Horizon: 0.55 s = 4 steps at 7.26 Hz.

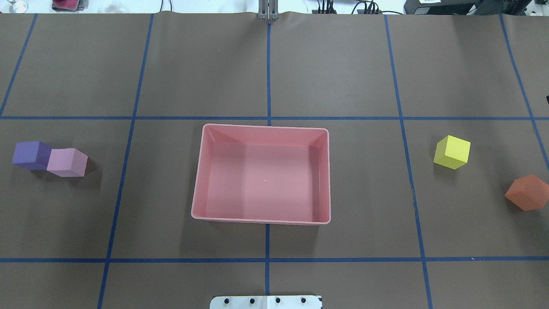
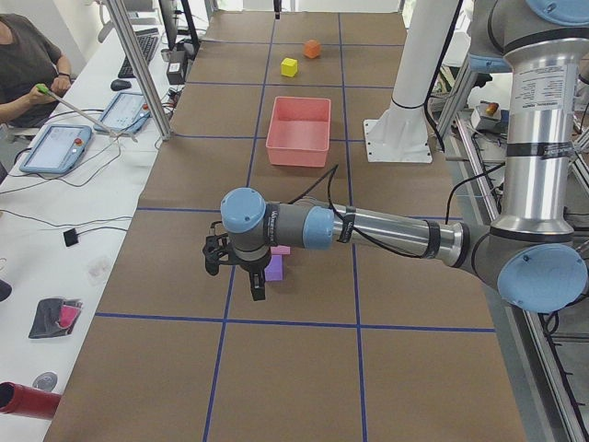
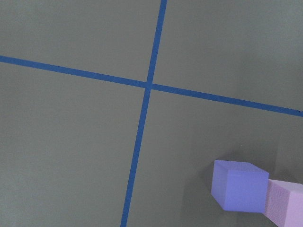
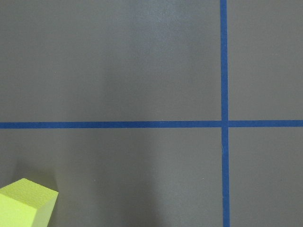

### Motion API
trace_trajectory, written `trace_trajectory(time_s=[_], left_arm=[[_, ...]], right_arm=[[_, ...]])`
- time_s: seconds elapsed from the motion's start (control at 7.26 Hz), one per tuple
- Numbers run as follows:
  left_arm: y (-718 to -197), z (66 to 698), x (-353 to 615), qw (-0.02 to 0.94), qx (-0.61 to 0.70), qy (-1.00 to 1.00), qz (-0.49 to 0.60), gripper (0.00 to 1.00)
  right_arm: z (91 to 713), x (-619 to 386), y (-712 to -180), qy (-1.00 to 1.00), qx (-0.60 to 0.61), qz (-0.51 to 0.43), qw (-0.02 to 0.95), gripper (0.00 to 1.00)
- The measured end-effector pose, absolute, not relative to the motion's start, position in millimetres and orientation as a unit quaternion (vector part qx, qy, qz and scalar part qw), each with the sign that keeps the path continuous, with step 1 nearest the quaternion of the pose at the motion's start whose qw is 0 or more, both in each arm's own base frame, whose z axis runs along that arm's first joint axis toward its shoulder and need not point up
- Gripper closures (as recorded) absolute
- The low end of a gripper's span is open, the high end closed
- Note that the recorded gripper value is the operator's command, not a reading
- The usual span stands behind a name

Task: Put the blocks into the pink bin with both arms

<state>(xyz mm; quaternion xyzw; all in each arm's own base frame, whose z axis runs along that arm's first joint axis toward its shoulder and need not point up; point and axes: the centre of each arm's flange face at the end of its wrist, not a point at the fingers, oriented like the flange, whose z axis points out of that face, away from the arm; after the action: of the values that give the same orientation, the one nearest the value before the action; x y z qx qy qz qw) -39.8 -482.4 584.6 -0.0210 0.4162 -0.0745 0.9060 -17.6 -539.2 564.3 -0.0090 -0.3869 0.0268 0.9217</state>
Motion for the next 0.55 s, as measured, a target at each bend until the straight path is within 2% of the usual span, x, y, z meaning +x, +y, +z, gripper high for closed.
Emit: trace_trajectory(time_s=[0.55], left_arm=[[-482.8, 582.7, -39.4, 0.905, -0.019, 0.419, -0.073, 0.0]], right_arm=[[569.6, -16.8, -532.9, -0.388, -0.02, 0.031, 0.921, 0.01]])
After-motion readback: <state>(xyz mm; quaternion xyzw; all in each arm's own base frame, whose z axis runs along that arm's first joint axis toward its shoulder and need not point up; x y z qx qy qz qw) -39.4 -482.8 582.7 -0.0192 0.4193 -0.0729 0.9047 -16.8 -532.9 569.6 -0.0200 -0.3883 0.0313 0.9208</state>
